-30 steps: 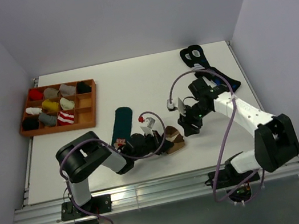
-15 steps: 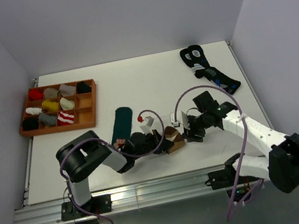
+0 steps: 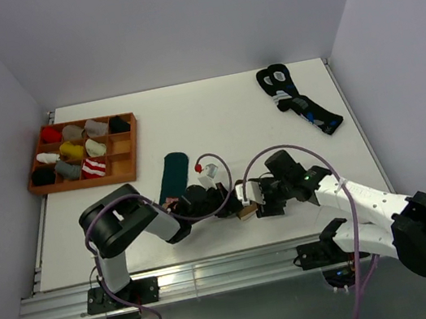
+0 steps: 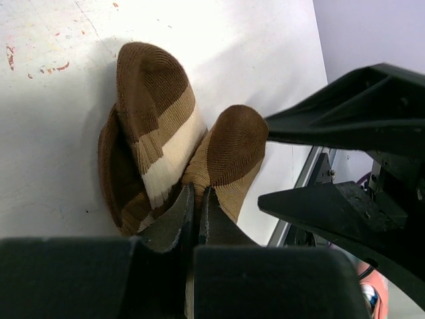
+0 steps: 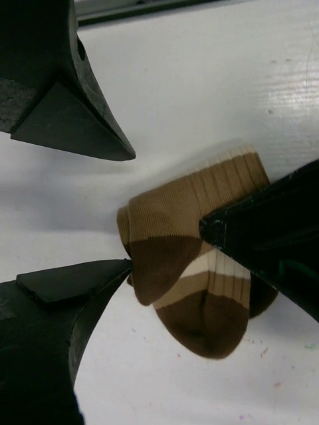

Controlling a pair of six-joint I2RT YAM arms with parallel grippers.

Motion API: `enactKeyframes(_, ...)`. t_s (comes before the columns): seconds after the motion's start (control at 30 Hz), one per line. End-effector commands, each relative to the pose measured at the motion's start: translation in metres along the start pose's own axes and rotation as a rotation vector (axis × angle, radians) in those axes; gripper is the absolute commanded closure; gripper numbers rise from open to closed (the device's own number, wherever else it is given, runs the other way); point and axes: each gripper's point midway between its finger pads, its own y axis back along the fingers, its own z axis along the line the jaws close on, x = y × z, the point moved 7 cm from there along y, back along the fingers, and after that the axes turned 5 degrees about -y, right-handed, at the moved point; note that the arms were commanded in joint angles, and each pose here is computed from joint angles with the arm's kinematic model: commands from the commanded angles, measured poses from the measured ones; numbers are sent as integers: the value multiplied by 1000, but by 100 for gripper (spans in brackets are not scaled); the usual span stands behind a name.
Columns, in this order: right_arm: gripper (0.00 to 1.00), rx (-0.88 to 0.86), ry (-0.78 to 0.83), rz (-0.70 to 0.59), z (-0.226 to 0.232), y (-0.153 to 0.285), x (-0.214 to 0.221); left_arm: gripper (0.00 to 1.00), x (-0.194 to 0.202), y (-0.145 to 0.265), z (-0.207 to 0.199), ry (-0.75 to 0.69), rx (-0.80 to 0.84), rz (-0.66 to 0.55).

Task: Roll the socks
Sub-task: Roll the sock at the center of the board.

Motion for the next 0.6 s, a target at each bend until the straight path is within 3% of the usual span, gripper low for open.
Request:
enactKeyframes(0.0,30,95,69,-58,-14,-1,-12,100,73,38,79,33,-363,329)
enactKeyframes(0.57,30,66,121,-57,-3,-3,-17,100,75,40,87,62,-351,344)
